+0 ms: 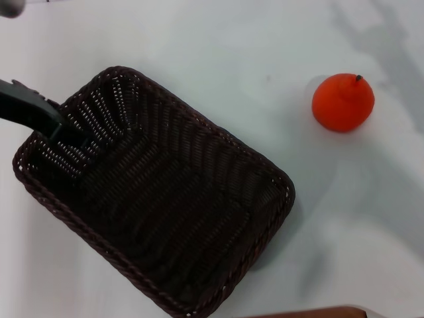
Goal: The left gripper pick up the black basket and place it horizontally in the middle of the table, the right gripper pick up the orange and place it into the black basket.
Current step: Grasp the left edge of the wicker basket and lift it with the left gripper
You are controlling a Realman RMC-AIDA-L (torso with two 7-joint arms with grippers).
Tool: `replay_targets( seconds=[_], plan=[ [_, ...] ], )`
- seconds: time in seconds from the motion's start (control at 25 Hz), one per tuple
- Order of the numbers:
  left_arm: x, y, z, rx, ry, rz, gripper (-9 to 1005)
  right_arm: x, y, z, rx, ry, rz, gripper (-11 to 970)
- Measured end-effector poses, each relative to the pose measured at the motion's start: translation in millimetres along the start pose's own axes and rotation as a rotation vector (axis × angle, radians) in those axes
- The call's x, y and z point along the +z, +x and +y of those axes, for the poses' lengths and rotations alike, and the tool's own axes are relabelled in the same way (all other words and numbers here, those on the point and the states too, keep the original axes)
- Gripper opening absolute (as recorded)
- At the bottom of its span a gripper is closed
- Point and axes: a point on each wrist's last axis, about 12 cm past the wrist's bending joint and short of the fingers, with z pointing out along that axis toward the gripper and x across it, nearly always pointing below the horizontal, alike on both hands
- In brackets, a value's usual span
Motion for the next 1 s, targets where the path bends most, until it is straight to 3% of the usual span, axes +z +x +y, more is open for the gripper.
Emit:
replay_targets(
  seconds=[0.44, 0.6, 0.84, 1.0],
  plan=[
    [17.3, -5.9, -2.8, 0.043, 0.003, 0.044, 849, -3.5, 6.4, -1.0, 0.035, 0.014, 0.034, 945],
    [18.6, -7.2, -2.5, 0.030, -0.017, 0.050, 635, -3.8, 10.1, 0.8, 0.042, 0.012, 0.047, 945],
    [18.1, -10.3, 1.1, 0.001, -0.051, 0.038, 392, -0.1, 14.8, 2.2, 0.042, 0.027, 0.060, 944],
    [17.9, -11.5, 3.3, -0.027, -0.075, 0.044, 305, 3.3, 19.2, 3.8, 0.046, 0.034, 0.079, 944]
  ],
)
